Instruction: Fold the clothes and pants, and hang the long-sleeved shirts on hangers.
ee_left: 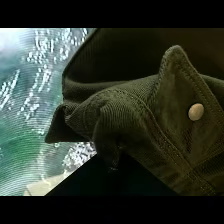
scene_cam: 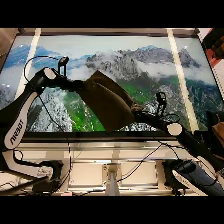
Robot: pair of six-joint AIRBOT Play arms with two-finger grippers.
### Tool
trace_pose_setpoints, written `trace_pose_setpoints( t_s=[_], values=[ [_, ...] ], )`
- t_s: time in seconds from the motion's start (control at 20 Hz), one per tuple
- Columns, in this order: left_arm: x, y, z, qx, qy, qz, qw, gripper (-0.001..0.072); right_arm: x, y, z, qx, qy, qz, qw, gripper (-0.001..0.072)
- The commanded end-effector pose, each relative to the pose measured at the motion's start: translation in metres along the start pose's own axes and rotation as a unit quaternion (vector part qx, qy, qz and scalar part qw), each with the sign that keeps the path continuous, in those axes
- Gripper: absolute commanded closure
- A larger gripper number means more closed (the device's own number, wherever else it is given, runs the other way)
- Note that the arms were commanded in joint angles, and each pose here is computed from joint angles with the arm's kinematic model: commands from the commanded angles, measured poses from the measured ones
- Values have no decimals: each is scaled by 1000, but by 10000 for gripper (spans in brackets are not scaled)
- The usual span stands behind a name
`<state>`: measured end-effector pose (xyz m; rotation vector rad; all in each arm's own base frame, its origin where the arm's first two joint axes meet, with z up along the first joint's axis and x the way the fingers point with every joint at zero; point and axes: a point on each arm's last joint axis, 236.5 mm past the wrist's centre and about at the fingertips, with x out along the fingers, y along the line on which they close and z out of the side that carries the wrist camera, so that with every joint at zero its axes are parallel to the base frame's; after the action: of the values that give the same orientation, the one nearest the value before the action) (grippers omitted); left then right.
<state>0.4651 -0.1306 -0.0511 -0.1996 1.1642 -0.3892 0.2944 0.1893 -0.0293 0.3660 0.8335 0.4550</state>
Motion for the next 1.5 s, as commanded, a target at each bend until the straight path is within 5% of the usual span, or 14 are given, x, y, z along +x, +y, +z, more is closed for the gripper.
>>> trace_pose_setpoints(
  t_s=[0.0,0.05,0.1,0.65,0.7,0.8,0.95,1.25,1.3,1.4,1.45],
  values=[
    [7,1,-13,-8,28,0,1000,521,0,-2,-5,0,10,-6,1000,473],
    [6,0,-13,-9,27,-2,1000,291,-1,0,-1,2,7,-3,1000,360],
    [5,-3,-12,-12,26,-7,1000,191,-2,5,6,5,0,2,1000,366],
    [-147,-2,52,4,-148,16,989,208,-69,14,182,27,-174,8,984,414],
    [-170,-3,56,6,-171,21,985,208,-79,5,195,33,-188,-1,982,462],
    [-214,-9,55,14,-206,29,978,209,-99,-19,215,48,-209,-22,976,692],
    [-250,-25,36,32,-219,31,975,297,-121,-69,221,84,-214,-64,971,695],
    [-195,-37,-66,-15,-129,-23,991,304,-104,-151,140,210,-48,-72,974,694],
    [-178,-45,-88,-43,-109,-55,992,303,-97,-156,127,221,-21,-65,973,672],
    [-146,-63,-126,-109,-69,-123,984,288,-79,-162,104,241,29,-50,969,352],
    [-133,-70,-143,-141,-50,-150,977,245,-70,-164,92,255,53,-42,965,326]
  ],
)
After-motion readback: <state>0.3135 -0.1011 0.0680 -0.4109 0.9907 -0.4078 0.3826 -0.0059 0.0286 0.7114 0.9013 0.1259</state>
